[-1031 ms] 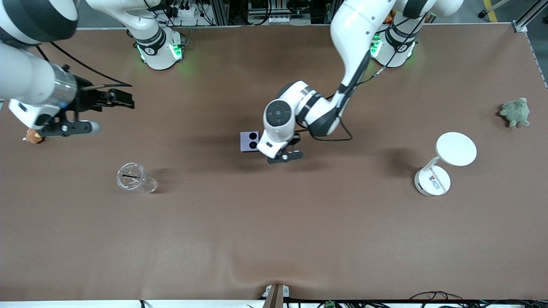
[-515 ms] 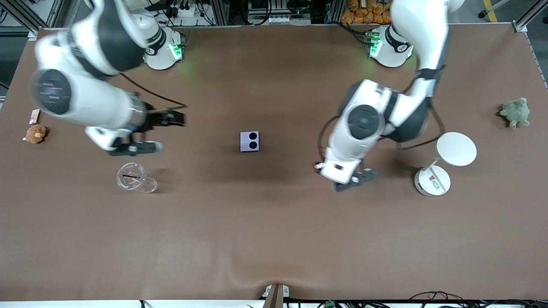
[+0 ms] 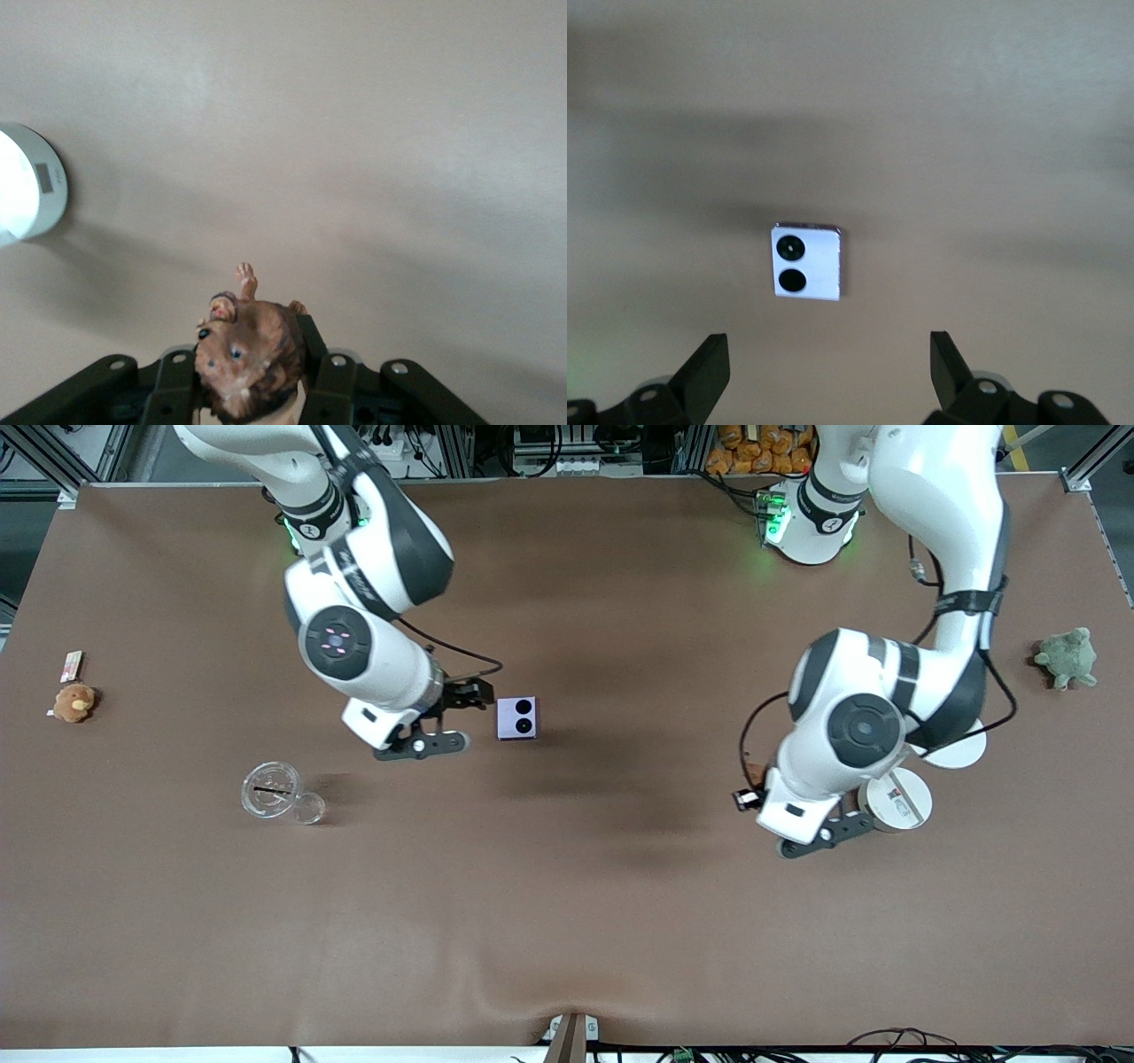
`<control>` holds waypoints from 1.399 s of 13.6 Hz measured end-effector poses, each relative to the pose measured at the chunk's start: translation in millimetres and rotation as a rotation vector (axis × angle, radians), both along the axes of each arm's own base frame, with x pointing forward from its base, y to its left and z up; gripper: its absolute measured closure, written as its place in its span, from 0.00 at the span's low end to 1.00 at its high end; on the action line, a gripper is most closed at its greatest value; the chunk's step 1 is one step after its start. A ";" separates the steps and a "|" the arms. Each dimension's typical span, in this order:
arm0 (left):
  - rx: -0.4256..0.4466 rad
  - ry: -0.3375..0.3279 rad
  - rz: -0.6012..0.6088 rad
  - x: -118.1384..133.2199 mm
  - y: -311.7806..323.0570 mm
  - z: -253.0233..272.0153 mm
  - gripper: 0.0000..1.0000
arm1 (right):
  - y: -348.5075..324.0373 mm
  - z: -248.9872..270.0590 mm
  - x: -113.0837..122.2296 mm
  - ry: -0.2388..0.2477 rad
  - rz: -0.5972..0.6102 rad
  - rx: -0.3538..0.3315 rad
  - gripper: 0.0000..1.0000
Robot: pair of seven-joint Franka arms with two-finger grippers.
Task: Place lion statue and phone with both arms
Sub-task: 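Lift the lion with the left gripper while the right gripper reaches the phone, then carry the lion toward the lamp while the right gripper grasps the phone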
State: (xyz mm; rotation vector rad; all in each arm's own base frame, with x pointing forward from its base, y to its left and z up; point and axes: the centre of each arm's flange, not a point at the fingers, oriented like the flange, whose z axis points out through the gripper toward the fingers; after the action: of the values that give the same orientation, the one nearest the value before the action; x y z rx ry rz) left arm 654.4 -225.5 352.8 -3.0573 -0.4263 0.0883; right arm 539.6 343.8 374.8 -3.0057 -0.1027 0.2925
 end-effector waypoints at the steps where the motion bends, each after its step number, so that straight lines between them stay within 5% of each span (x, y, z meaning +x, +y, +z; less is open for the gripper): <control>1: 0.005 0.014 -0.026 3.1 11.0 -8.9 0.65 | 9.2 -16.7 -6.0 -0.020 -0.024 0.002 0.00; 6: 0.107 0.105 -0.183 19.1 79.4 -78.2 0.65 | 43.0 -110.8 -31.4 -0.043 -0.031 -0.013 0.00; 10: 0.086 0.132 -0.330 30.4 129.8 -109.6 0.65 | 44.1 -158.0 -46.6 -0.089 -0.033 -0.006 0.00; 19: 0.066 0.147 -0.403 25.9 106.1 -157.0 0.65 | 63.3 -179.7 -82.4 -0.076 0.025 -0.021 0.00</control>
State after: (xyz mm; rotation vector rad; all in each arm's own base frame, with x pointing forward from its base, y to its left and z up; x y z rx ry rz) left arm 680.3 -119.4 195.8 -2.9744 0.1923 0.2707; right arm 457.3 407.2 195.0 -3.0391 -0.1454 0.1825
